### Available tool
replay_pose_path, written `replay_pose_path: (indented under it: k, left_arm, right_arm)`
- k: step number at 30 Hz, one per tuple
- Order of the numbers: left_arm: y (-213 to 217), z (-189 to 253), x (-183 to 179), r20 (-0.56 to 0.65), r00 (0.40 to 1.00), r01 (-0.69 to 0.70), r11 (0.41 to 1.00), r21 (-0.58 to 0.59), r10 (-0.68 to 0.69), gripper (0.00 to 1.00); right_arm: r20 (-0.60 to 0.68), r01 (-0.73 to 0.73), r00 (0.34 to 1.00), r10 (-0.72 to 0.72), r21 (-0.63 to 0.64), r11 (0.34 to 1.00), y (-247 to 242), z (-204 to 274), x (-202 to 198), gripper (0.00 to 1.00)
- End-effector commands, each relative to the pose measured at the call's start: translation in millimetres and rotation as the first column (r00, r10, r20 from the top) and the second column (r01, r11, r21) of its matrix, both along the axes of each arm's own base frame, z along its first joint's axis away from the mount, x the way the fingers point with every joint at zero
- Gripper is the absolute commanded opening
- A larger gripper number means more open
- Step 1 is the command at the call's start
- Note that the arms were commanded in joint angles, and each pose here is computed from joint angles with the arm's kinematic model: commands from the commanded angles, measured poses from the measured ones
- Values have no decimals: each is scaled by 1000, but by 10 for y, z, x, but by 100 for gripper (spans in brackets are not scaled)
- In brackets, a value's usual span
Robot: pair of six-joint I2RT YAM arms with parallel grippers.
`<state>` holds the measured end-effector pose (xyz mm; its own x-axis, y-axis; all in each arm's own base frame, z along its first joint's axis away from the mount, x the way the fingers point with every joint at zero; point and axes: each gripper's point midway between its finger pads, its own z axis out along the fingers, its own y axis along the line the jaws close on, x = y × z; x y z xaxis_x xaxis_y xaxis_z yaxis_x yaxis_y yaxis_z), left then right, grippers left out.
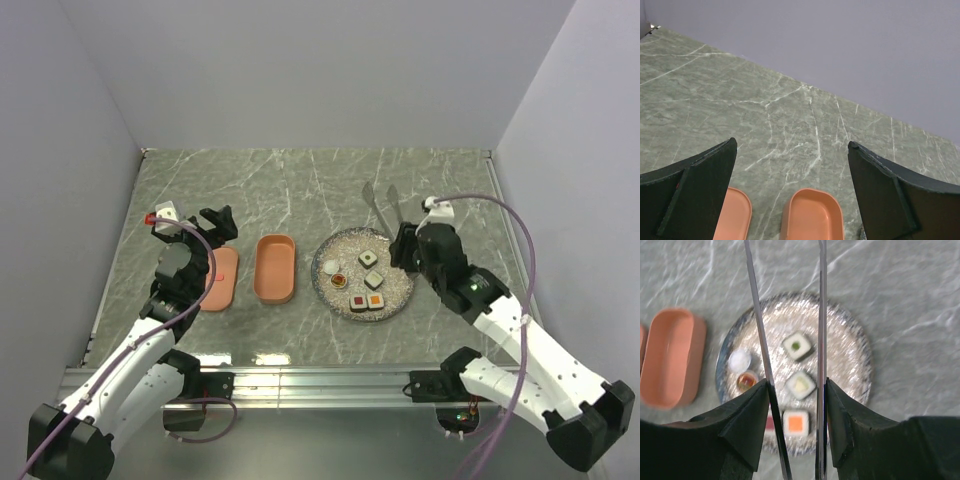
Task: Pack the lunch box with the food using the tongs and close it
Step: Pick up the food using the clamp
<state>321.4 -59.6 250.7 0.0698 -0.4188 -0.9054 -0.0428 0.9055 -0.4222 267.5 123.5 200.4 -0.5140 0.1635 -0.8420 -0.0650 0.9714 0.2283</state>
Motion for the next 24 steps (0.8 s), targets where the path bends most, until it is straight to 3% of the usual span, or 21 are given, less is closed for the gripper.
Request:
replay_pose_path:
  k: [1, 9, 24]
  left_arm:
    - [-12, 145, -9, 47, 999, 13, 1000, -15, -12, 99]
    - [-35, 143, 10, 43, 999, 22, 1000, -13, -21, 99]
    - [-80, 155, 7, 50, 998, 47, 999, -15, -46, 99]
  right_arm:
    - [-41, -7, 999, 8, 24, 1000, 49, -116, -252, 53]
    - [-139, -23, 990, 26, 21, 1000, 61, -491, -720, 53]
    - [-223, 8, 975, -12, -18, 1000, 137, -846, -950, 53]
